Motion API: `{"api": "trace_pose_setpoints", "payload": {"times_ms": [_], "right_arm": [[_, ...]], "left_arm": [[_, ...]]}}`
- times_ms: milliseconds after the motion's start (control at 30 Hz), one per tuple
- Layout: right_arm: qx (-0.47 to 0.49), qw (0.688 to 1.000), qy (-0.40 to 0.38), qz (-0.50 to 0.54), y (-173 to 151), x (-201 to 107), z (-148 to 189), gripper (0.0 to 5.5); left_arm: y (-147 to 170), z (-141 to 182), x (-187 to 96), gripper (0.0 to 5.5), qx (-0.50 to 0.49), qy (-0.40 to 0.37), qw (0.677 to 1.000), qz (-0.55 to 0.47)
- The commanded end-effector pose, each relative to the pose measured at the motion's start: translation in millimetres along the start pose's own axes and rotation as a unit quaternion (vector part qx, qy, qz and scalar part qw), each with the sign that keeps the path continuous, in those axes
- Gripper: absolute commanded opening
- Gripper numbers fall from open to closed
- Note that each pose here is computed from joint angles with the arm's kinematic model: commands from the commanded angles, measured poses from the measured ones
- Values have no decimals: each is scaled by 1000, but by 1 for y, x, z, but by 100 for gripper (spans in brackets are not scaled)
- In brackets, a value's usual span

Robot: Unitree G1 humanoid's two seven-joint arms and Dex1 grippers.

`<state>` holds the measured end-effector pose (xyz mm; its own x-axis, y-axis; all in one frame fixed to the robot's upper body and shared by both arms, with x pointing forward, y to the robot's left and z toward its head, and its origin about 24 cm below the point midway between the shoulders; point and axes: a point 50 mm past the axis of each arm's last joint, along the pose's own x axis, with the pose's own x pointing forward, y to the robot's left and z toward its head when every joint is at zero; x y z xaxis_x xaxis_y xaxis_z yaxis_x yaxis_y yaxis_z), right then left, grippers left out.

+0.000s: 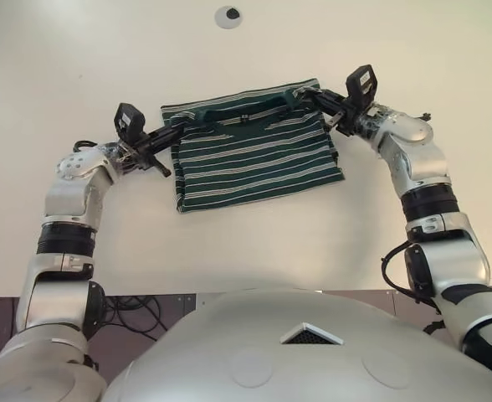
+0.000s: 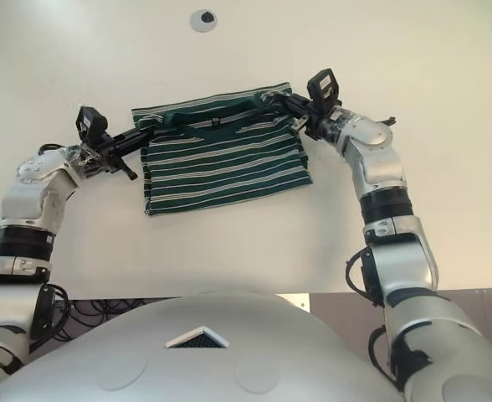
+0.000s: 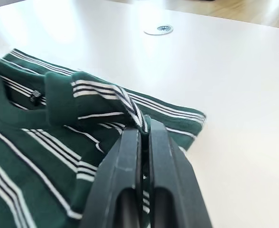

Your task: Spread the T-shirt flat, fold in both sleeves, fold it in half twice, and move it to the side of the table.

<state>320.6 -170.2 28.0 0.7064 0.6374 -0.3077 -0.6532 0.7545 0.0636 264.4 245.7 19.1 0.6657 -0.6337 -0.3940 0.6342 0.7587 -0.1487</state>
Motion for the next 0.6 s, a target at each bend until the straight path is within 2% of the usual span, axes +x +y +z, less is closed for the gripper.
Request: {"api": "trace_pose_setpoints", "payload": {"times_ms": [33,233,333,533,600], "right_arm": [[9,1000,-12,-17,-6,10,5,65],[40,996,-43,-73,-17,17,8,171],[6,995,-69,-76,-17,16,13,220],[-159,976,-145,12,9,6,26,319],[-248,961,-121,38,21,7,22,322]], "left_arm": [[14,-1,5,34,-29,15,998,54],[35,9,8,130,-160,-43,980,115],[39,15,7,172,-210,-82,968,113],[41,38,-5,258,-250,-166,949,95],[33,41,-13,270,-145,-171,970,91]]}}
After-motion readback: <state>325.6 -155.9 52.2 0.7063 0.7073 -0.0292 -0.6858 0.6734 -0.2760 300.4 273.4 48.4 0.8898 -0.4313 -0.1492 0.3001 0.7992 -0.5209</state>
